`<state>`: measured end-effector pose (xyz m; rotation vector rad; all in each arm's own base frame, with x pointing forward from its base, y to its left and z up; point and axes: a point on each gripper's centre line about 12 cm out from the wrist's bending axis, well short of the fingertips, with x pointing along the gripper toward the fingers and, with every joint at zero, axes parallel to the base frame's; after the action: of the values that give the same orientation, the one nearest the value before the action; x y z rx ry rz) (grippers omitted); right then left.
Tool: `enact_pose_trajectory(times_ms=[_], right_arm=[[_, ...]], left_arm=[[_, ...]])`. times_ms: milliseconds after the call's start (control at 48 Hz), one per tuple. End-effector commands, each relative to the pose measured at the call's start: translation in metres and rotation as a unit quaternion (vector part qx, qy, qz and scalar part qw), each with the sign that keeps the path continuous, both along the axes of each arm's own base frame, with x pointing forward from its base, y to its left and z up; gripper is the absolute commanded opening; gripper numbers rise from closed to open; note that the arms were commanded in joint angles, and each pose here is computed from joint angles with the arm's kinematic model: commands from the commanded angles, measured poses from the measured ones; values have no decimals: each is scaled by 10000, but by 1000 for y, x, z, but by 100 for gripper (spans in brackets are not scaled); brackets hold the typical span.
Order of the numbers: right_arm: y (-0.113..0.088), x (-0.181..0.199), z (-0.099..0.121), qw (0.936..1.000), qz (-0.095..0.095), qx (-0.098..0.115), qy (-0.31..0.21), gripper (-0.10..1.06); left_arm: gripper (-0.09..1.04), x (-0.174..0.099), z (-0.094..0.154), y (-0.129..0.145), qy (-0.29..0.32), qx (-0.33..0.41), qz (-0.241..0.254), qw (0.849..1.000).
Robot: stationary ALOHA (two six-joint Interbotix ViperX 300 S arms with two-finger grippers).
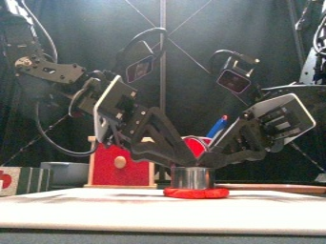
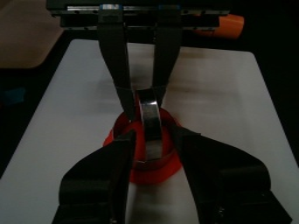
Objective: Get the cutter from the drawer then cut the dough then place the extra dough in the bowl
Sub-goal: Cut the dough
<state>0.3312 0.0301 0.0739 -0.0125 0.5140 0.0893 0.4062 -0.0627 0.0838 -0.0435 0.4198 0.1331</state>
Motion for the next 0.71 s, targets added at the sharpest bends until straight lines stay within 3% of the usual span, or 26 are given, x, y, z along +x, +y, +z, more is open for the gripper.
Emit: enact_pose_trajectory(times_ms=[21, 417, 708], right_arm=[[0, 1, 0, 10000, -18, 11, 47, 69], [3, 9, 7, 9999, 43, -22, 98, 70], [3, 17, 32, 9999, 118, -85, 0, 71]], left_arm=[[83, 10, 31, 5, -493, 81, -47, 9987], [83, -4, 63, 7, -968, 140, -65, 9952], [79, -29, 49, 5, -724, 143, -79, 9972]])
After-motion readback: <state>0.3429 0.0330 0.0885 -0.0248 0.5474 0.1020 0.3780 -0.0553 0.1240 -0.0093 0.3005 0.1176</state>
